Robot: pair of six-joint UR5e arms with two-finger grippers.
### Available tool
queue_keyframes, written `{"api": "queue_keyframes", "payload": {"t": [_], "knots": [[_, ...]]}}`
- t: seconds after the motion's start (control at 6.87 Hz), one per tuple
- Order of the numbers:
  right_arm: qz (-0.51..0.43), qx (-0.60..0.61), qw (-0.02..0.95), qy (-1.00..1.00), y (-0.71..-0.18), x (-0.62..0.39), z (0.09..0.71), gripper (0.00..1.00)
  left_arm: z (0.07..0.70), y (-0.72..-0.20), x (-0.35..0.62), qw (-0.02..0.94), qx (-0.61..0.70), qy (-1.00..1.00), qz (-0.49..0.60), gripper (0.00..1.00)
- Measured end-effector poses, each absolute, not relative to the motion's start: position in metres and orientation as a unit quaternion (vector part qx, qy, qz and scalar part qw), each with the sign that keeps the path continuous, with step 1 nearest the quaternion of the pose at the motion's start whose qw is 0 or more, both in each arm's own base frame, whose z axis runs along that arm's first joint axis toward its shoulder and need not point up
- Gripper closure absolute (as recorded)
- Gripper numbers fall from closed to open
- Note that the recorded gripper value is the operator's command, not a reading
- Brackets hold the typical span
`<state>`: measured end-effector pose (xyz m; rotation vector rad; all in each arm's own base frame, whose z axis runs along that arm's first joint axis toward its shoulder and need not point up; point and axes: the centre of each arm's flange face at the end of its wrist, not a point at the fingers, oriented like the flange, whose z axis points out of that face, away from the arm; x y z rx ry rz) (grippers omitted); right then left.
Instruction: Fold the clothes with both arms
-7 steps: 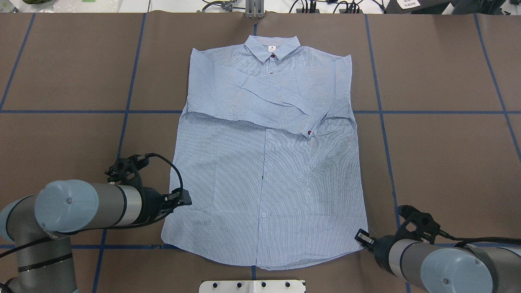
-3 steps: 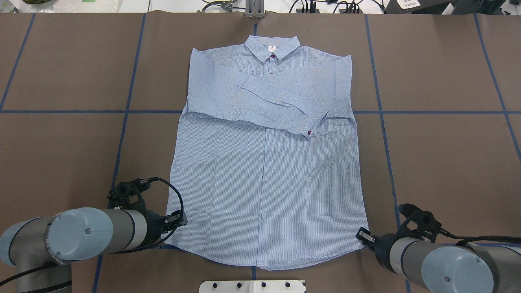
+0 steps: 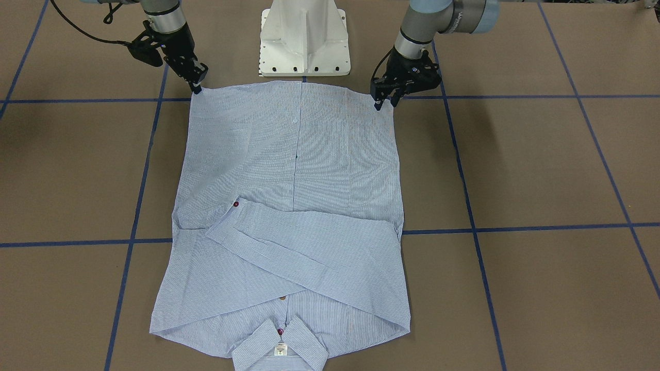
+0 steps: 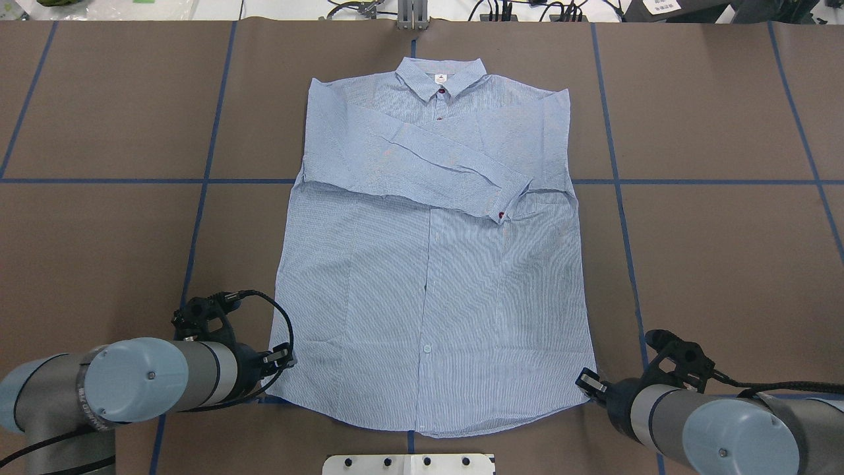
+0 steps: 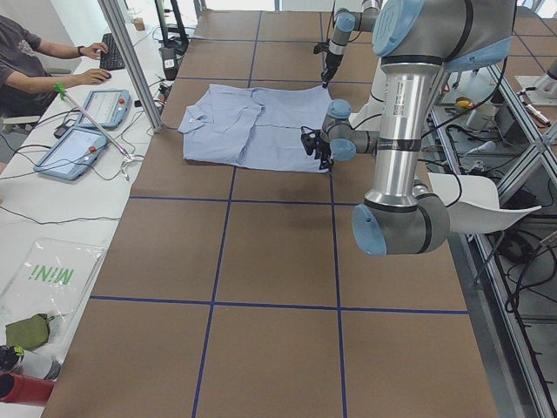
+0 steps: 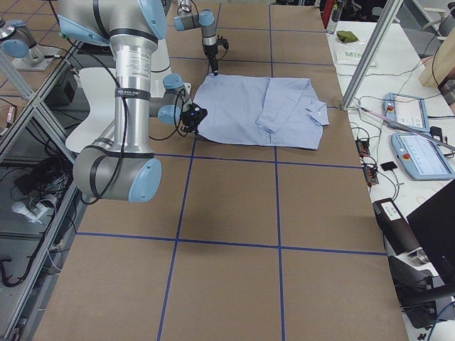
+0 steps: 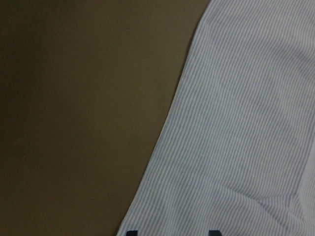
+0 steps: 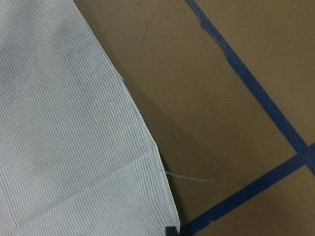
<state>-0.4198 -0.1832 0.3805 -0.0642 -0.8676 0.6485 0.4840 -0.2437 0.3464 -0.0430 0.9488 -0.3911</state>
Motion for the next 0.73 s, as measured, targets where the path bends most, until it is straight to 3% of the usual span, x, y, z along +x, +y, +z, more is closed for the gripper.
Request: {"api": "queue_keyframes", "payload": {"t": [0.73], "knots": [[0.309, -0.031, 0.856, -0.414, -0.183, -0.420, 0.379, 1.00, 0.354, -0.232, 0.489, 0.880, -0.030, 0.440, -0.178, 0.42]]}}
